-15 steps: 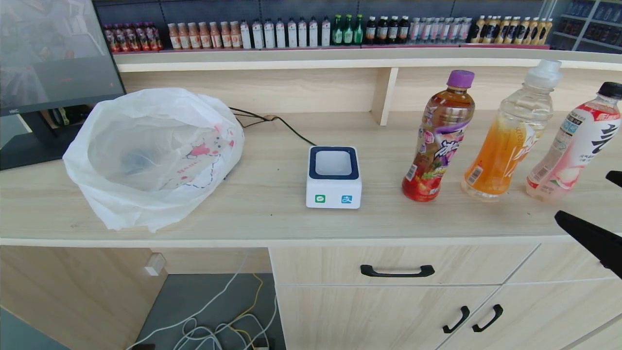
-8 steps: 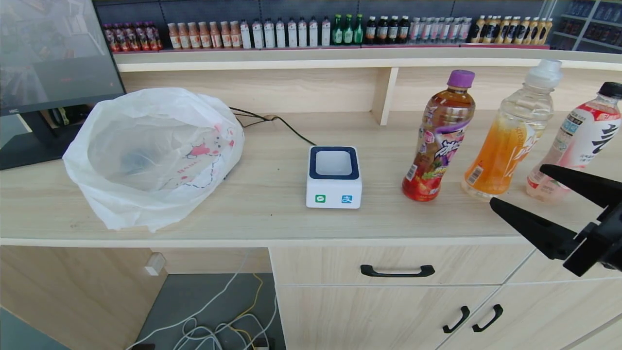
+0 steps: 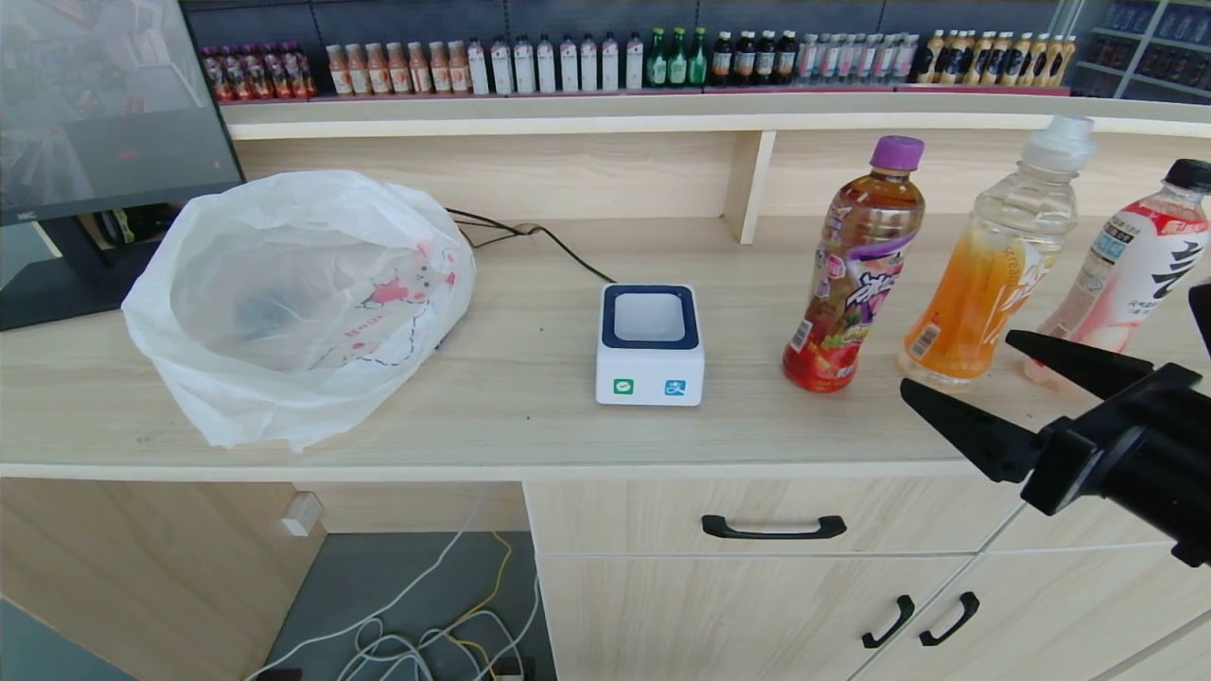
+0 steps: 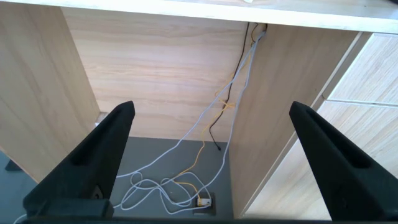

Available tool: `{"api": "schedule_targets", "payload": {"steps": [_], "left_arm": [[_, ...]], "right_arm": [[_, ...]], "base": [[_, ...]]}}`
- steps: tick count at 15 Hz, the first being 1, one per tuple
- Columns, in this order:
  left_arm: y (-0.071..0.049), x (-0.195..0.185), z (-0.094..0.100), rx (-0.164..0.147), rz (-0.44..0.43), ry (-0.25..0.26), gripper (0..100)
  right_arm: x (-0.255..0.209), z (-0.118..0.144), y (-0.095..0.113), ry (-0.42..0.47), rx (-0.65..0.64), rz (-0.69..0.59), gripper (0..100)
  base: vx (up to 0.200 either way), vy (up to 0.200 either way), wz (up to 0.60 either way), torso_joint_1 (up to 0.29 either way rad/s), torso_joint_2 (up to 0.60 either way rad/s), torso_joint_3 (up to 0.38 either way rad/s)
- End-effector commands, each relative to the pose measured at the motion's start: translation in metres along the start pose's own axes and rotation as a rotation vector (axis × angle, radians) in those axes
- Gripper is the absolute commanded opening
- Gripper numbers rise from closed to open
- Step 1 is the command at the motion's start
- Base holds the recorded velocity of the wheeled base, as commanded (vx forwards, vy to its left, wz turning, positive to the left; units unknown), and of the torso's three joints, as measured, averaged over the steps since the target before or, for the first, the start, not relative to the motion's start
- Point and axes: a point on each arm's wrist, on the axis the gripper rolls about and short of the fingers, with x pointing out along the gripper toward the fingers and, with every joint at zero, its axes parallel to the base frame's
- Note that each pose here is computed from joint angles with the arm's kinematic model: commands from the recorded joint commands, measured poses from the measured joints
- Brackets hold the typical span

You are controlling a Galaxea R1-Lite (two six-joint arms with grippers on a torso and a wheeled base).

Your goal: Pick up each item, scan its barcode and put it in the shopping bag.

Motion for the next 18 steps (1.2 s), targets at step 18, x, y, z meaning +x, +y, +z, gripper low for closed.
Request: {"api": "schedule_targets", "payload": {"steps": [18], "left_arm": [[0.0, 0.0, 0.0, 0.0, 0.0, 0.0, 100]], "right_arm": [[0.07, -0.015, 0.027, -0.05, 0.093, -0.128, 100]], "base": [[0.0, 0.0, 0.0, 0.0, 0.0, 0.0]]}}
